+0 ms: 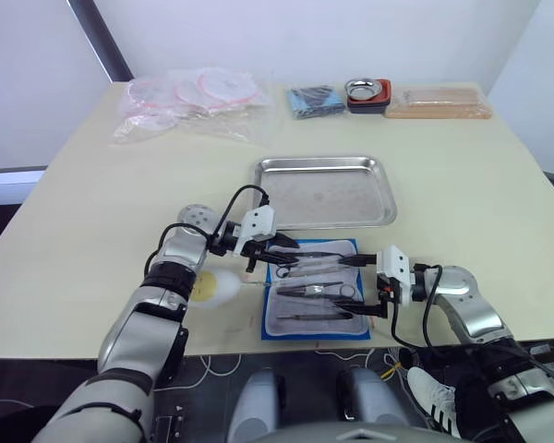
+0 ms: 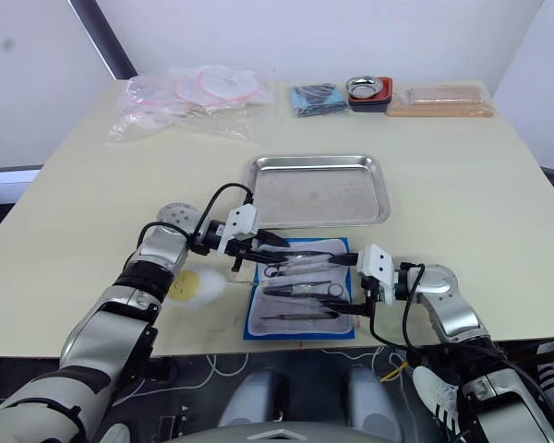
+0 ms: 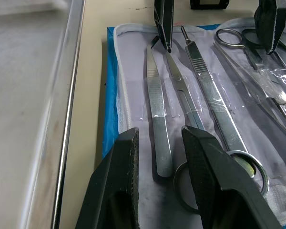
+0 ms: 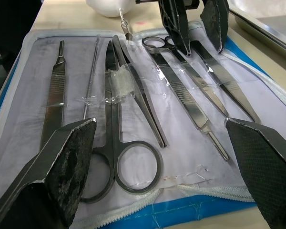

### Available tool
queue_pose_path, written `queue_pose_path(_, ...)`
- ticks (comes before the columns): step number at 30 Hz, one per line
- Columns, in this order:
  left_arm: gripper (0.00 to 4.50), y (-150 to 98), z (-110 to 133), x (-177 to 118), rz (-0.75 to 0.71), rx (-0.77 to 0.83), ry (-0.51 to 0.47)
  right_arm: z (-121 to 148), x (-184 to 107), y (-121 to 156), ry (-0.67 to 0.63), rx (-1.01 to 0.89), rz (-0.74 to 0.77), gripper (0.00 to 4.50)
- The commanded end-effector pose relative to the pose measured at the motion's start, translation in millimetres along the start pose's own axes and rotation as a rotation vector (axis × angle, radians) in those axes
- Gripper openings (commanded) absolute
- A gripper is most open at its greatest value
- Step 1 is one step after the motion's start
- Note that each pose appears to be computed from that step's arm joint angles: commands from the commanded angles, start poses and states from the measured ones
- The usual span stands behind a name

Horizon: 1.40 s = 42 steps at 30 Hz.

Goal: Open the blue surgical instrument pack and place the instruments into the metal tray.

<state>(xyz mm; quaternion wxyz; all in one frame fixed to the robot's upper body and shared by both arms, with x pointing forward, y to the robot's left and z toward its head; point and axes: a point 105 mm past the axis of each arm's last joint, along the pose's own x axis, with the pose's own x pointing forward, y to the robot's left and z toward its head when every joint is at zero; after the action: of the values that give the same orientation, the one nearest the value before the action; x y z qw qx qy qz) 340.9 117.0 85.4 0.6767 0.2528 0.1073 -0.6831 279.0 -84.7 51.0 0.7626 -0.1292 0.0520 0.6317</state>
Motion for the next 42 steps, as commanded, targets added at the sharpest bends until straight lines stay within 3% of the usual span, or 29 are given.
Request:
queue_pose_path(1, 1.54, -3.6, -9.8, -2.0, -0.01, -0.005, 0.059, -40.3, -3.9, 10.0, 0.151, 0.092, -0.012, 4.5)
queue_pose_path(5, 1.54, -2.7, -12.4, -1.7, 0.003, -0.027, 0.067, -42.3, -4.6, 11.5, 0.159, 0.099, -0.007, 4.5)
queue_pose_path(6, 1.12, -3.1, -13.5, -1.7, 0.002, -0.033, 0.071, -42.6, -4.5, 11.9, 0.16, 0.103, -0.006, 4.5)
queue_pose_path(8, 0.8, -3.7, -14.2, -1.8, -0.001, -0.03, 0.078, -43.2, -4.8, 12.8, 0.164, 0.108, -0.001, 4.5)
queue_pose_path(9, 0.28, -4.0, -13.6, -1.5, -0.001, -0.034, 0.07, -43.7, -5.1, 13.5, 0.167, 0.112, 0.002, 4.5)
queue_pose_path(10, 0.04, -4.1, -13.1, -1.3, -0.001, -0.038, 0.064, -44.1, -5.3, 13.9, 0.169, 0.114, 0.005, 4.5)
queue_pose_path(22, 0.04, 1.9, -1.5, -7.8, 0.025, -0.019, 0.052, -49.1, -4.9, 18.1, 0.196, 0.136, 0.035, 4.5)
queue_pose_path(33, 0.04, 11.1, 29.7, -17.4, 0.014, 0.027, 0.106, -60.8, -4.2, 22.7, 0.283, 0.194, 0.058, 4.5)
queue_pose_path(42, 0.04, 13.5, 31.9, -29.8, 0.043, 0.013, 0.17, -68.6, -6.9, 28.0, 0.329, 0.229, 0.07, 4.5)
